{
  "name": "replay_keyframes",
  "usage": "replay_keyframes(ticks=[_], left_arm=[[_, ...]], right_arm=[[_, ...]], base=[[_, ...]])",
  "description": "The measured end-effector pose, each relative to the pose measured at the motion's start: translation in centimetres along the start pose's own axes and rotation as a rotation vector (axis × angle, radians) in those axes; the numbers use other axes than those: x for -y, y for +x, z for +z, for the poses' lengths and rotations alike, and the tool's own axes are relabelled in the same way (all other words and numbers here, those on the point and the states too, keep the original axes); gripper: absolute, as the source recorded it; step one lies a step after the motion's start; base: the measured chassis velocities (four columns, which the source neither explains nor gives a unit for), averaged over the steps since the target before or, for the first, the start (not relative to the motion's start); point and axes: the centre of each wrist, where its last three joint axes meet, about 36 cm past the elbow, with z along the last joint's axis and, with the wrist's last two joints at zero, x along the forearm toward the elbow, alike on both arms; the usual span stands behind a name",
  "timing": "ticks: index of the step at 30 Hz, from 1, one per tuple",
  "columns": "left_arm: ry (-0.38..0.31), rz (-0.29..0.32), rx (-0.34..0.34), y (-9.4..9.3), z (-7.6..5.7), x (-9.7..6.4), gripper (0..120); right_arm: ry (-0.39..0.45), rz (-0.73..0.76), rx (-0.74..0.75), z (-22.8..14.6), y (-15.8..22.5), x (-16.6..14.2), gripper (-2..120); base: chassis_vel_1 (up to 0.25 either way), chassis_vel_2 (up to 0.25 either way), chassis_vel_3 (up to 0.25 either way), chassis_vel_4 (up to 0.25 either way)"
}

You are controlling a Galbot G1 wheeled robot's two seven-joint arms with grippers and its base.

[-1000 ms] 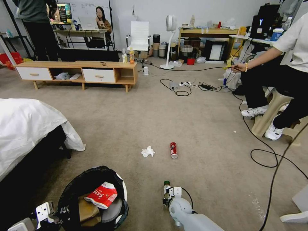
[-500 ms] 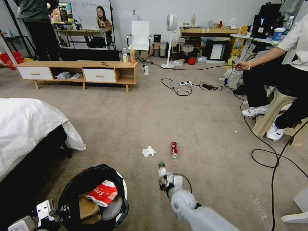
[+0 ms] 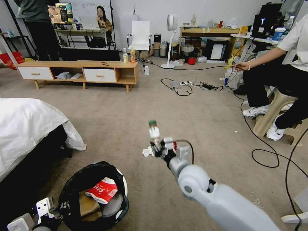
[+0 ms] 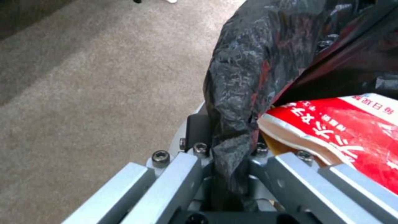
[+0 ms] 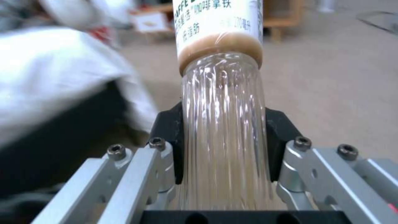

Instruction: Pick up the trash bin and place the garbage on the floor into it.

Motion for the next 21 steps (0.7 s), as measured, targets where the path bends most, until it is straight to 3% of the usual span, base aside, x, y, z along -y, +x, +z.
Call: replay_keyframes(ticks=[4, 10, 17, 21], left_arm=[[0.000, 0.007, 0.003, 0.2, -0.1, 0.2, 2], [0.000, 0.013, 0.007, 0.3, -0.2, 0.5, 2], [-0.003, 0.019, 0.009, 0.5, -0.3, 0.7, 2], [-0.006, 0.022, 0.014, 0.7, -0.5, 0.8, 2]], right_arm=[[-0.094, -0.190, -0.040, -3.6, 3.0, -3.7, 32], [-0.151, -0.326, -0.109, -5.4, 4.7, -6.4, 32], [-0.166, -0.429, -0.241, -5.8, 4.8, -7.3, 32], [-0.124, -0.454, -0.309, -5.4, 4.3, -7.5, 32]], base=[[0.000, 0.000, 0.000, 0.000], [0.000, 0.000, 0.000, 0.000], [0.000, 0.000, 0.000, 0.000], [0.000, 0.000, 0.000, 0.000]])
